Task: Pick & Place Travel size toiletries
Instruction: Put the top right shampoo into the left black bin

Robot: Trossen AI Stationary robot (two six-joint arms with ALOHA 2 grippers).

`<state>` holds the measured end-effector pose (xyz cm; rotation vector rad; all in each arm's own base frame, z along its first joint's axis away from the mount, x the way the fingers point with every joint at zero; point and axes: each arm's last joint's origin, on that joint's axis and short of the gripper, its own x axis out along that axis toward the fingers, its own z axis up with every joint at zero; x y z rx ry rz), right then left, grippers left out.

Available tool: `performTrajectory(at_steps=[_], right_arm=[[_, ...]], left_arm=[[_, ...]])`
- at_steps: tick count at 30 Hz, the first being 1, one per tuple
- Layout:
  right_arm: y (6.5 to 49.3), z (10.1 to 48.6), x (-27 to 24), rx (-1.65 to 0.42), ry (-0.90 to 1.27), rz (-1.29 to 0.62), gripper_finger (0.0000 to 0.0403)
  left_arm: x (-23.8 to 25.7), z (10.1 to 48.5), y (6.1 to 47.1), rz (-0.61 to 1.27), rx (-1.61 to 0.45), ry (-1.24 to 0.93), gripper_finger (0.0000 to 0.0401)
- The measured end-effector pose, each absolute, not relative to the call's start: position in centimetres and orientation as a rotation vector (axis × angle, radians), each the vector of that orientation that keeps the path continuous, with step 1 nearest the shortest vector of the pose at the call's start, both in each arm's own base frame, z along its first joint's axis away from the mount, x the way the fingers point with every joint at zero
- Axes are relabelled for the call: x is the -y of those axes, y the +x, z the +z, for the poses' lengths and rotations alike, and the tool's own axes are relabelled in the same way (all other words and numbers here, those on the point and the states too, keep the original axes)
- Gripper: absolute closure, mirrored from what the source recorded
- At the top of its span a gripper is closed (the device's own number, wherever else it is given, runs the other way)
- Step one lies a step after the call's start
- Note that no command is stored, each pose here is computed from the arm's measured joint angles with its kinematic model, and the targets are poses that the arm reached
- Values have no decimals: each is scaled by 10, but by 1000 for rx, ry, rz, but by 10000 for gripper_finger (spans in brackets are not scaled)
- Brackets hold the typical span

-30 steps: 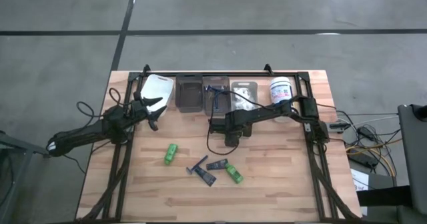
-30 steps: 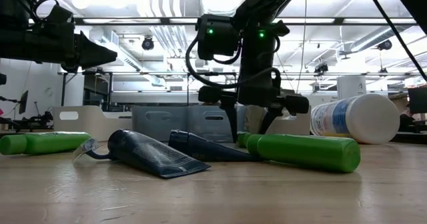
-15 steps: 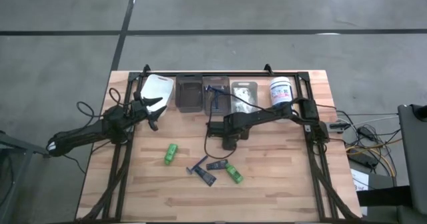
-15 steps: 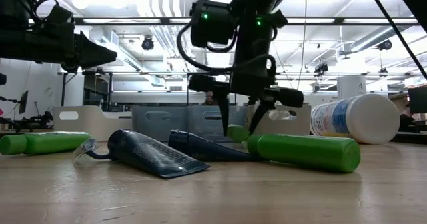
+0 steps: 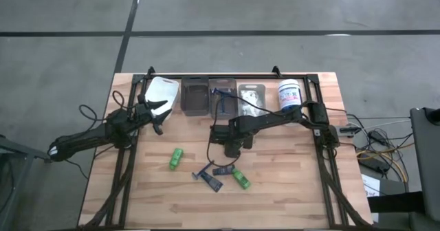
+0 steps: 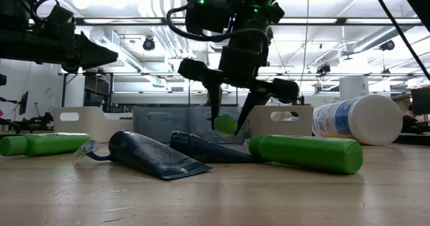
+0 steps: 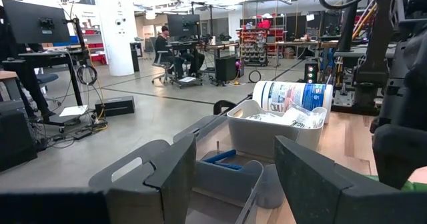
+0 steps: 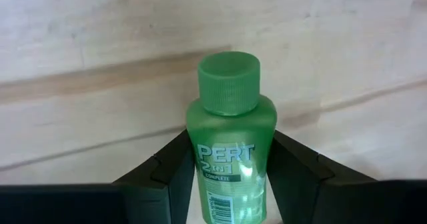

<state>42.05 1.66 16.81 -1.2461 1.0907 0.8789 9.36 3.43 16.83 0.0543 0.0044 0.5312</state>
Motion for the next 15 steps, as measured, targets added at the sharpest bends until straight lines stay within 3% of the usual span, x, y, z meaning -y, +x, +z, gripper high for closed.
performTrajectory(at_steps=[10, 15], right_arm=[[431, 184, -20, -1027, -1243, 823, 225], [439, 203, -25, -901, -1153, 857, 231]], left_arm=[[-34, 168, 94, 532, -4, 54, 195], [-34, 168, 94, 531, -4, 54, 195]])
